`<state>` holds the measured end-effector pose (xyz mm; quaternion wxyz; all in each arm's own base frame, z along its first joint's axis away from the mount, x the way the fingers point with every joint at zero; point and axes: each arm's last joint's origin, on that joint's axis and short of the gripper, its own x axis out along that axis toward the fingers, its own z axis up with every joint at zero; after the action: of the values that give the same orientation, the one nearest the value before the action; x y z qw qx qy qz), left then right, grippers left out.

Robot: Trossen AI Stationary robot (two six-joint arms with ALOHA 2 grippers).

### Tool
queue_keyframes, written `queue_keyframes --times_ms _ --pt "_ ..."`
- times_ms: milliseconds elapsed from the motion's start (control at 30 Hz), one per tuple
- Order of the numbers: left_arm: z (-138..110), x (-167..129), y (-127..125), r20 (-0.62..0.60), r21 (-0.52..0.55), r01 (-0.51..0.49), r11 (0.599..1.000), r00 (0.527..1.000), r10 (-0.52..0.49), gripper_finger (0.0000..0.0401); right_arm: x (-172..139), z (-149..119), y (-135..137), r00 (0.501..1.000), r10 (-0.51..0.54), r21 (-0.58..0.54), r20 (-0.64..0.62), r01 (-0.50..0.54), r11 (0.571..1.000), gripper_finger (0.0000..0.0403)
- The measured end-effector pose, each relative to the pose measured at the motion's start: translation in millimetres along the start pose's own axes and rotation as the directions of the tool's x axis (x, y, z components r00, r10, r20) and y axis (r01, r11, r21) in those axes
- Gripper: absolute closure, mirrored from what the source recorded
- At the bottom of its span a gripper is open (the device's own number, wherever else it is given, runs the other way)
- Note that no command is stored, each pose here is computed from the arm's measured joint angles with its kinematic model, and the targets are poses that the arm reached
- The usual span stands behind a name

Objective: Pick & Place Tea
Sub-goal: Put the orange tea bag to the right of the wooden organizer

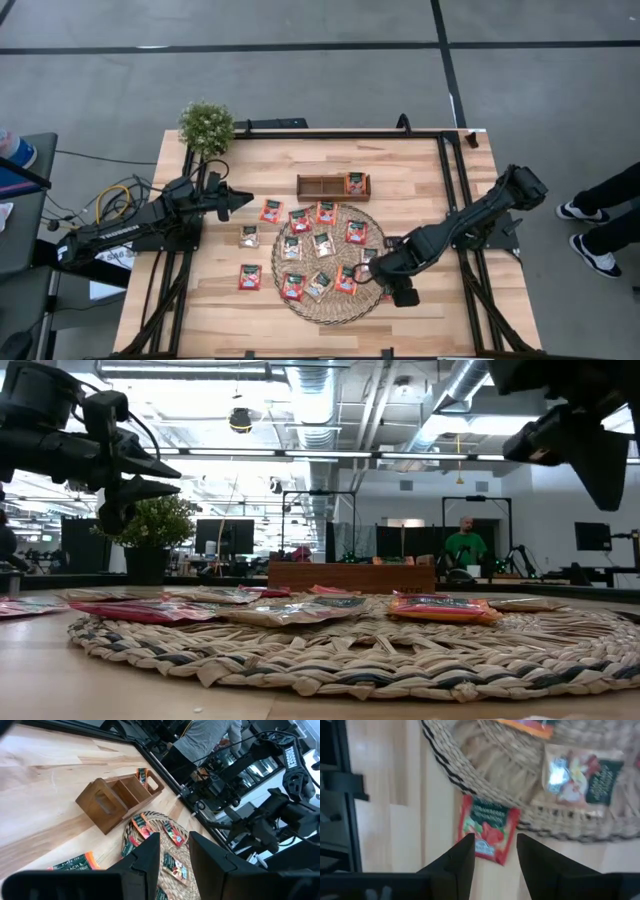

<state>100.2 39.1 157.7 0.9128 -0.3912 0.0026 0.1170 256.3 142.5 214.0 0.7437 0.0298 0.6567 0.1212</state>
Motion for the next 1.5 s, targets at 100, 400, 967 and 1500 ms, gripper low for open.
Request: queue_keyframes --times_ms 100,400,967,1500 --pt "0 0 0 -0.003 0.0 0.003 1.0 1.0 -0.003 0.0306 10 2 1 1.0 0.008 -0.012 -0.026 -0.008 1.0 0.0252" --pt "0 0 0 -0.006 -0.014 0.007 1.0 1.0 -0.008 0.0306 14 2 5 0.999 0.005 -0.187 -0.037 -0.012 0.982 0.0247" --pt "0 0 0 -0.006 -0.077 0.007 0.997 1.0 -0.008 0.0306 -1 38 -44 0.984 0.052 -0.202 0.168 -0.017 0.979 0.0231" --pt "0 0 0 -0.008 -0.058 0.005 0.998 1.0 -0.005 0.0306 3 103 -47 0.981 0.033 -0.043 0.193 -0.025 0.999 0.0201"
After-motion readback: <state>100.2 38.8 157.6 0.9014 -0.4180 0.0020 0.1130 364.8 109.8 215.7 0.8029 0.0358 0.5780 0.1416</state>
